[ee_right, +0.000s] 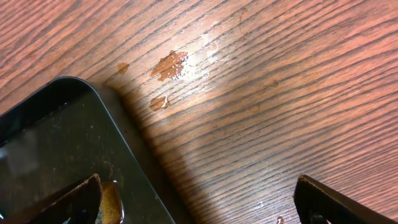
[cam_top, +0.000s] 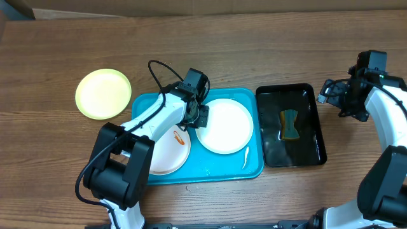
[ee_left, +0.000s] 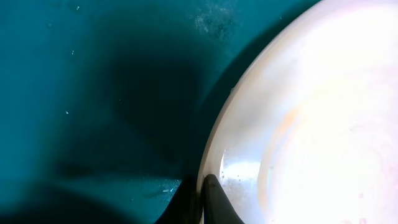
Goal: Clean dirty plates on tray and stack at the side
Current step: 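Lift the clean white plate by its rim with the left gripper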
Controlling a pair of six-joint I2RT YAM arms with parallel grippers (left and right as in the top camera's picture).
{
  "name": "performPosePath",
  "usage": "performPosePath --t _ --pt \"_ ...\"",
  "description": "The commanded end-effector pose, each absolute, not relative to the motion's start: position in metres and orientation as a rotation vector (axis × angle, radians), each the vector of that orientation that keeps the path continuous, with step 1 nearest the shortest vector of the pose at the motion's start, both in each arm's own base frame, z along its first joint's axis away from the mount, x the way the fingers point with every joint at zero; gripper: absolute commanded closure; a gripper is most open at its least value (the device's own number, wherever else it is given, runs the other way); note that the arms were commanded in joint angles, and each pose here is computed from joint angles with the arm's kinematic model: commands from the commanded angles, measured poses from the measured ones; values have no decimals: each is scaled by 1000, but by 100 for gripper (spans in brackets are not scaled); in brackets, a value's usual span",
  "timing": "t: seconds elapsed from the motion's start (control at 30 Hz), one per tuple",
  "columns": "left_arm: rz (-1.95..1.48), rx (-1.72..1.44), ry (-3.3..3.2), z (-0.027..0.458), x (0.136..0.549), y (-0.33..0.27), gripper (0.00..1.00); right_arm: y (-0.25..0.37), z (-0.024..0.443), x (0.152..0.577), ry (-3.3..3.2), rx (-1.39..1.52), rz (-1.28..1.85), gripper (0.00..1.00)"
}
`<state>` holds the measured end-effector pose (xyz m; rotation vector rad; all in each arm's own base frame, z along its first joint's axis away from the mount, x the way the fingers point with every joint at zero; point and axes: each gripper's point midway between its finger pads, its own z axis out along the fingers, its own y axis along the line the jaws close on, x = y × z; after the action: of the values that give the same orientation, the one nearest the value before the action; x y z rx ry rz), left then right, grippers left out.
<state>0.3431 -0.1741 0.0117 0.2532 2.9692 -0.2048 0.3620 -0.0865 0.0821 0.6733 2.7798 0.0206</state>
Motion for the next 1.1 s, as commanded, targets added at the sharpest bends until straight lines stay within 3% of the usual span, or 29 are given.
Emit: performPosePath --t 0.0,0.53,0.77,1.07 --pt "-138 293 2926 27 359 -164 96 -89 95 369 2733 684 21 0" --pt "-130 277 2688 149 409 -163 96 -89 95 369 2733 684 21 0" --pt "-123 363 2563 184 414 -201 96 -89 95 369 2733 684 20 0" --pt "192 462 2281 218 399 -263 96 -89 95 369 2733 684 21 0"
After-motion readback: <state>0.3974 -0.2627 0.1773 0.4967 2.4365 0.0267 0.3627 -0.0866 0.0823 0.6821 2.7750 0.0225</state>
